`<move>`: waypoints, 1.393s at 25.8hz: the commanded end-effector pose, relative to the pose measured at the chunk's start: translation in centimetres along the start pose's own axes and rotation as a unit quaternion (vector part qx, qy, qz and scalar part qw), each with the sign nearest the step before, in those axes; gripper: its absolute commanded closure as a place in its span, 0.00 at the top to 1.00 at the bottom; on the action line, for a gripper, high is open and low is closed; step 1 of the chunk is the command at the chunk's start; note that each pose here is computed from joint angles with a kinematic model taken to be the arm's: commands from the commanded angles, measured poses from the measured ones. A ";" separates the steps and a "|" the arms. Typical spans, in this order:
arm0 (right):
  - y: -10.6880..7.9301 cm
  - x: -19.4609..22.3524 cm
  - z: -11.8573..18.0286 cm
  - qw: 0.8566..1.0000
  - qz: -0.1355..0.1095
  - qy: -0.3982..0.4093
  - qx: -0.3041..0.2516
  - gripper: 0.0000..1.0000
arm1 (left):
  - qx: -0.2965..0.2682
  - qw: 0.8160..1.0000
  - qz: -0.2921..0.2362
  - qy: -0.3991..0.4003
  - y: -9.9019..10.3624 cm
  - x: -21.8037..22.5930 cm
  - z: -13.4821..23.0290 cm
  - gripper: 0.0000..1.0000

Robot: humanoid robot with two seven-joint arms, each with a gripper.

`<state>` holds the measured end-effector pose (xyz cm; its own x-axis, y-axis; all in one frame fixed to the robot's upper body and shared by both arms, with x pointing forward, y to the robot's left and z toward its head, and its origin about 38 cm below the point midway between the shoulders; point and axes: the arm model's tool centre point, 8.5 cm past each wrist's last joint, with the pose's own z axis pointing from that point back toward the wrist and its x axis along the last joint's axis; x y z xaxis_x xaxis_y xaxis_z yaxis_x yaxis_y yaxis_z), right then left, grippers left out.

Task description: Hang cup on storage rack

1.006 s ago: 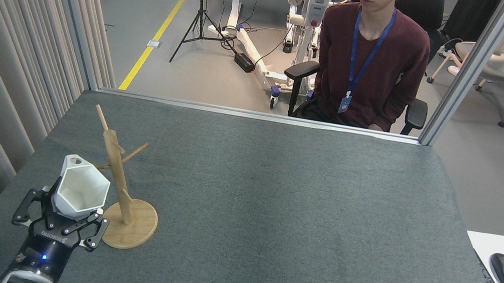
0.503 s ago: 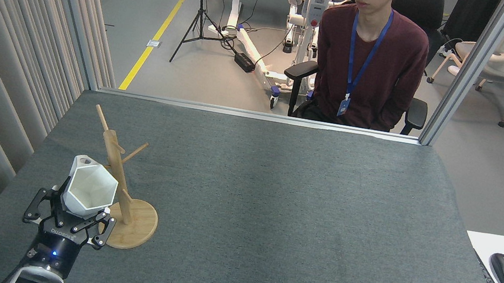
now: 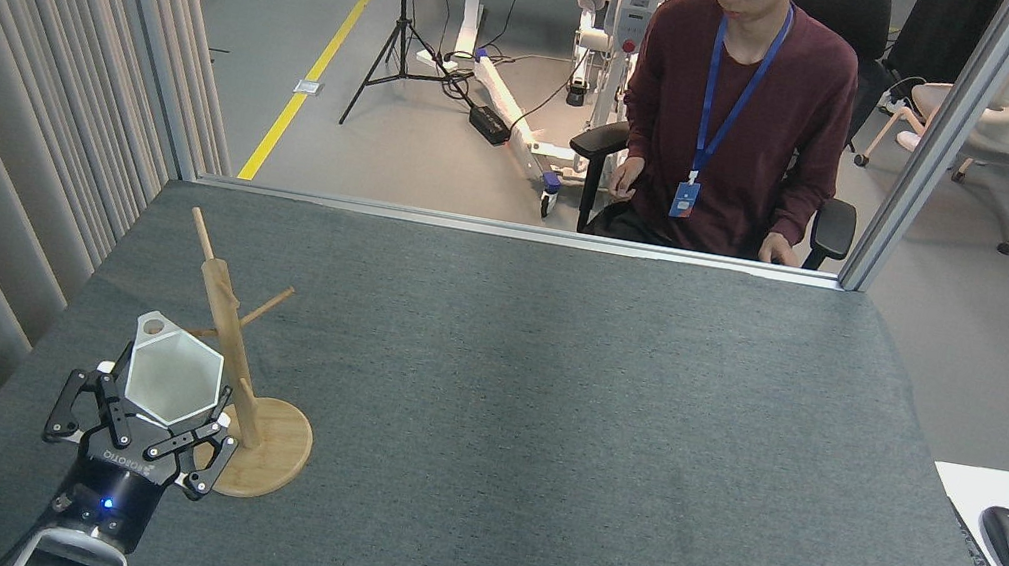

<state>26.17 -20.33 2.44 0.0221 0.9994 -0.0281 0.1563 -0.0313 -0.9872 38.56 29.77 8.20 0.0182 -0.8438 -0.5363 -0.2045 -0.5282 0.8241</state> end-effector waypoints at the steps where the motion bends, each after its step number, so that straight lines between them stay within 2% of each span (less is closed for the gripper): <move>1: -0.1 0.0 -0.1 1.000 0.000 0.001 -0.002 0.99 | 0.006 1.000 0.000 -0.001 0.4 0.0 -0.1 1.00; 6: -0.1 0.1 -0.2 1.000 -0.002 0.001 -0.004 0.99 | 0.010 1.000 -0.004 0.001 0.6 -0.3 -0.1 1.00; 12: -0.1 0.1 -0.2 1.000 -0.003 0.002 -0.004 0.99 | 0.004 1.000 0.000 -0.001 0.3 -0.3 2.0 1.00; 20: -0.2 0.2 -0.3 1.000 -0.004 0.001 -0.005 0.99 | 0.017 1.000 -0.002 -0.006 1.1 -0.3 1.7 1.00; 24: -0.2 0.2 -0.3 1.000 -0.004 0.001 -0.005 0.99 | 0.012 1.000 -0.003 -0.004 0.8 -0.5 2.2 1.00; 27: -0.2 0.2 -0.4 1.000 -0.003 0.001 -0.006 0.99 | 0.007 1.000 0.000 0.001 0.5 -0.8 3.3 1.00; 31: -0.4 0.3 -0.6 1.000 -0.003 0.001 -0.009 0.99 | -0.008 0.999 0.009 0.034 -0.6 -3.4 6.1 1.00; 36: -0.3 0.3 -0.5 1.000 -0.004 0.000 -0.008 0.99 | -0.017 0.997 0.074 0.019 -1.5 -4.0 10.7 1.00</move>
<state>26.73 -20.07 2.88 0.0222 0.9995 -0.0212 0.1745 -0.0248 -0.9843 30.46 34.34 7.71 0.0509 -0.8866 -0.4598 -0.1800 -0.4610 0.8689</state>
